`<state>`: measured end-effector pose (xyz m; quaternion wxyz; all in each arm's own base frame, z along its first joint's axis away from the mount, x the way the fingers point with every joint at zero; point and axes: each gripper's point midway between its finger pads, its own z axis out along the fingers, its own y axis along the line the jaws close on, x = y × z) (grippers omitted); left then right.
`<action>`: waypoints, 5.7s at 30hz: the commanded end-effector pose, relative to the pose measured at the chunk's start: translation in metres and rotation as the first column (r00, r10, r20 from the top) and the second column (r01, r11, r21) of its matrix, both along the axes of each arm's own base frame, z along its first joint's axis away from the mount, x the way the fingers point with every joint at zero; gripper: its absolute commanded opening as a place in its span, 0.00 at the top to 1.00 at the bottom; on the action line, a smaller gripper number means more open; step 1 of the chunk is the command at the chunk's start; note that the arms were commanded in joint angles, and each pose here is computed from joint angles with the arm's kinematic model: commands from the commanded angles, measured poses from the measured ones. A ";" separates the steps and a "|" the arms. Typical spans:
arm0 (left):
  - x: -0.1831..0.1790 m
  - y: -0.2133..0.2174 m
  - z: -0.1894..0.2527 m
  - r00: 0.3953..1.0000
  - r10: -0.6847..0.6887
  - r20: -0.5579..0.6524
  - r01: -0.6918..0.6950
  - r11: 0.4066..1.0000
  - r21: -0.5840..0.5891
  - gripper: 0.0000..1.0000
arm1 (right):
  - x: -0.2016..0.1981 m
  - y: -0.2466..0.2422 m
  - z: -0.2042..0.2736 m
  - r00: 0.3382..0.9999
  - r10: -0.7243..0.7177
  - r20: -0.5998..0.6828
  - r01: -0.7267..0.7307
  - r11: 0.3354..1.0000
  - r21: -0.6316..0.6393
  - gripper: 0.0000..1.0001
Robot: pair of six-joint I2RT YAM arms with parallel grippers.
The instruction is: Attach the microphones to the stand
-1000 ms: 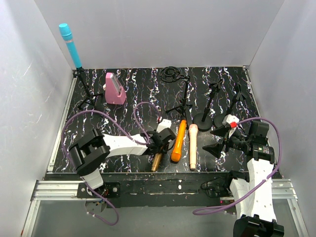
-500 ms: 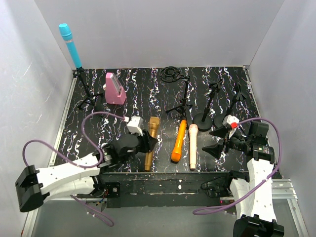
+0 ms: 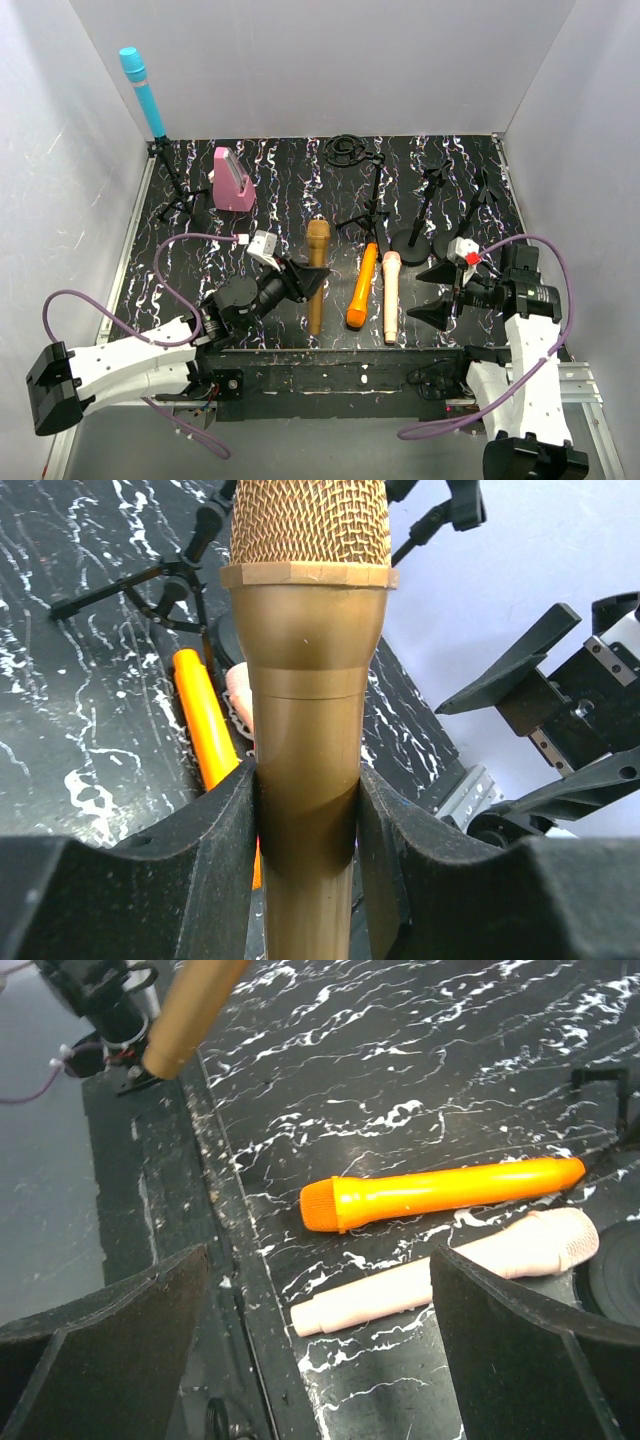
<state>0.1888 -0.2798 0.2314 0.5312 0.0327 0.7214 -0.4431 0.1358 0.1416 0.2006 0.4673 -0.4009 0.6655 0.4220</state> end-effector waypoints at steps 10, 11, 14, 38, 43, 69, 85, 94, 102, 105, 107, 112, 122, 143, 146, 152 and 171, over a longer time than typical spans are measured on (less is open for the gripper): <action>-0.010 -0.033 0.090 0.978 -0.107 0.178 0.153 0.949 -0.275 1.00 | -0.034 0.036 0.038 0.961 0.258 -0.097 -0.268 0.956 -0.120 0.05; -0.010 -0.034 0.095 0.977 -0.109 0.185 0.160 0.945 -0.285 1.00 | -0.031 0.039 0.043 0.962 0.253 -0.103 -0.264 0.958 -0.115 0.05; -0.010 -0.038 0.111 0.972 -0.116 0.205 0.176 0.936 -0.306 1.00 | -0.034 0.047 0.060 0.946 0.295 -0.136 -0.310 0.946 -0.099 0.06; 0.010 -0.123 0.166 0.931 -0.123 0.344 0.246 0.907 -0.341 1.00 | -0.004 0.100 0.122 0.788 0.358 -0.500 -0.273 0.932 0.237 0.21; 0.012 -0.120 0.172 0.931 -0.093 0.353 0.226 0.906 -0.357 1.00 | 0.002 0.101 0.115 0.778 0.336 -0.530 -0.232 0.939 0.255 0.19; -0.013 -0.090 0.168 0.969 -0.212 0.128 0.240 0.927 -0.287 0.03 | -0.012 0.081 0.096 0.876 0.368 -0.312 -0.320 0.927 0.194 0.99; -0.005 -0.118 0.142 0.955 -0.294 -0.034 0.291 0.954 -0.076 0.09 | -0.023 0.078 0.096 0.873 0.400 -0.280 -0.361 0.915 0.180 0.99; 0.003 -0.129 0.134 0.939 -0.338 -0.064 0.336 0.941 -0.048 0.42 | -0.024 0.077 0.092 0.878 0.393 -0.274 -0.363 0.919 0.156 0.99; 0.001 -0.129 0.136 0.911 -0.411 -0.026 0.409 0.910 -0.075 0.93 | -0.023 0.078 0.088 0.881 0.383 -0.278 -0.356 0.923 0.143 0.99; 0.002 -0.123 0.141 0.907 -0.421 0.024 0.422 0.904 -0.067 1.00 | -0.024 0.077 0.085 0.880 0.371 -0.295 -0.344 0.928 0.140 0.69; 0.004 -0.113 0.145 0.911 -0.410 0.054 0.412 0.910 -0.047 1.00 | -0.026 0.076 0.085 0.887 0.366 -0.280 -0.342 0.930 0.134 0.39; 0.016 -0.067 0.156 0.941 -0.326 0.093 0.323 0.945 0.046 1.00 | -0.028 0.068 0.080 0.930 0.312 -0.195 -0.306 0.950 0.064 0.15; 0.077 0.003 0.208 0.959 -0.093 0.267 -0.004 0.939 0.343 1.00 | -0.027 0.044 0.037 0.968 0.249 -0.034 -0.250 0.968 -0.027 0.09; 0.239 -0.015 0.292 0.875 0.093 0.474 -0.231 0.942 0.242 1.00 | -0.019 0.025 -0.002 0.986 0.149 0.068 -0.146 0.988 -0.056 0.05; 0.237 -0.018 0.298 0.878 0.075 0.473 -0.197 0.957 0.214 1.00 | -0.019 0.025 -0.003 0.987 0.149 0.067 -0.145 0.988 -0.057 0.05; 0.234 -0.020 0.307 0.871 0.076 0.485 -0.180 0.968 0.173 1.00 | -0.019 0.025 -0.003 0.986 0.149 0.074 -0.144 0.988 -0.058 0.05; 0.260 -0.037 0.233 0.922 0.042 0.385 -0.136 0.966 0.220 1.00 | -0.018 0.023 -0.005 0.987 0.142 0.070 -0.138 0.988 -0.062 0.04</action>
